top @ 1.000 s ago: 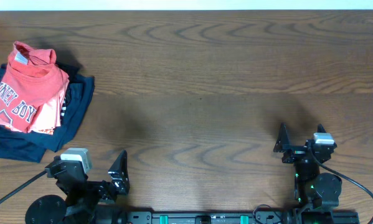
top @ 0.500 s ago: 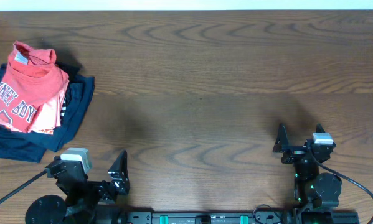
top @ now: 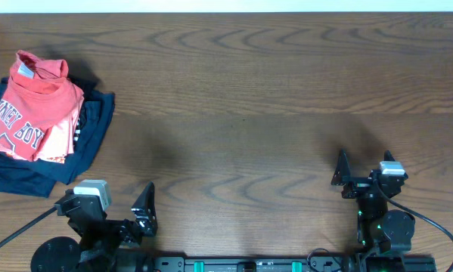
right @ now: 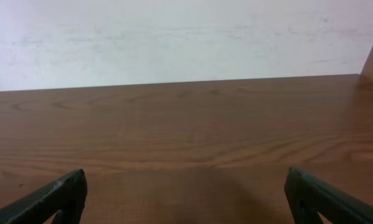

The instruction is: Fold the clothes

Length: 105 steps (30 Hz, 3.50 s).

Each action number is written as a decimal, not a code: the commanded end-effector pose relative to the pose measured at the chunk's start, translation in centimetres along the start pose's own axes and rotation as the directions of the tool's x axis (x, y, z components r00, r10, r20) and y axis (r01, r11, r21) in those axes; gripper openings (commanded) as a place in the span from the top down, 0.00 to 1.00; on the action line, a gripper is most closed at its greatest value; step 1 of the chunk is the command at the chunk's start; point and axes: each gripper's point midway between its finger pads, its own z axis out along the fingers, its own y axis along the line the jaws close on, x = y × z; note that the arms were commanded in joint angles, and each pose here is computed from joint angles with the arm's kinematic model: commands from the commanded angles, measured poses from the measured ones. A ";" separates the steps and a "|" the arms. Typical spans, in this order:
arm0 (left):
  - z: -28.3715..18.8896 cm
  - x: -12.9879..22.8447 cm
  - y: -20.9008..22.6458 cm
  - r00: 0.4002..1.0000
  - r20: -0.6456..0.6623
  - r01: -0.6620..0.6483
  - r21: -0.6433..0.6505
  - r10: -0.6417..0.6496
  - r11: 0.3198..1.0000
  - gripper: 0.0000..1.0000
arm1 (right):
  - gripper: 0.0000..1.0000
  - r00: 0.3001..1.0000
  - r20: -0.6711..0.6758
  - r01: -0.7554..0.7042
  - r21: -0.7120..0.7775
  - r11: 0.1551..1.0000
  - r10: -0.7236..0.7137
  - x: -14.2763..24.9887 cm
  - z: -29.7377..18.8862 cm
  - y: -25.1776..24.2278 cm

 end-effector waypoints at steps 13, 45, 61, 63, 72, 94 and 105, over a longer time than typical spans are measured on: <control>4.6 5.9 6.1 1.000 0.006 -0.020 -0.237 0.022 0.971 0.02 | 0.01 1.000 0.004 -0.003 0.003 1.000 0.003 0.1 0.0 -0.2; 13.3 8.5 8.1 0.958 0.268 -0.050 -0.202 0.104 0.978 0.02 | 0.01 1.000 0.004 -0.003 0.003 1.000 0.003 0.1 0.0 -0.2; 13.3 8.6 7.9 0.960 0.262 -0.048 -0.186 0.096 0.981 0.02 | 0.01 1.000 0.004 -0.003 0.003 1.000 0.003 0.1 0.0 -0.2; 13.3 8.6 7.8 0.960 0.262 -0.048 -0.186 0.096 0.981 0.02 | 0.01 1.000 0.004 -0.003 0.003 1.000 0.003 0.1 0.0 -0.2; 13.4 8.7 7.9 0.961 0.260 -0.048 -0.186 0.096 0.981 0.02 | 0.01 1.000 0.004 -0.003 0.003 1.000 0.003 0.1 0.0 -0.2; 13.4 8.7 7.9 0.961 0.260 -0.048 -0.186 0.096 0.981 0.02 | 0.01 1.000 0.004 -0.003 0.003 1.000 0.003 0.1 0.0 -0.2; 13.4 8.7 7.9 0.961 0.259 -0.048 -0.186 0.096 0.981 0.02 | 0.01 1.000 0.004 -0.003 0.003 1.000 0.003 0.1 0.0 -0.2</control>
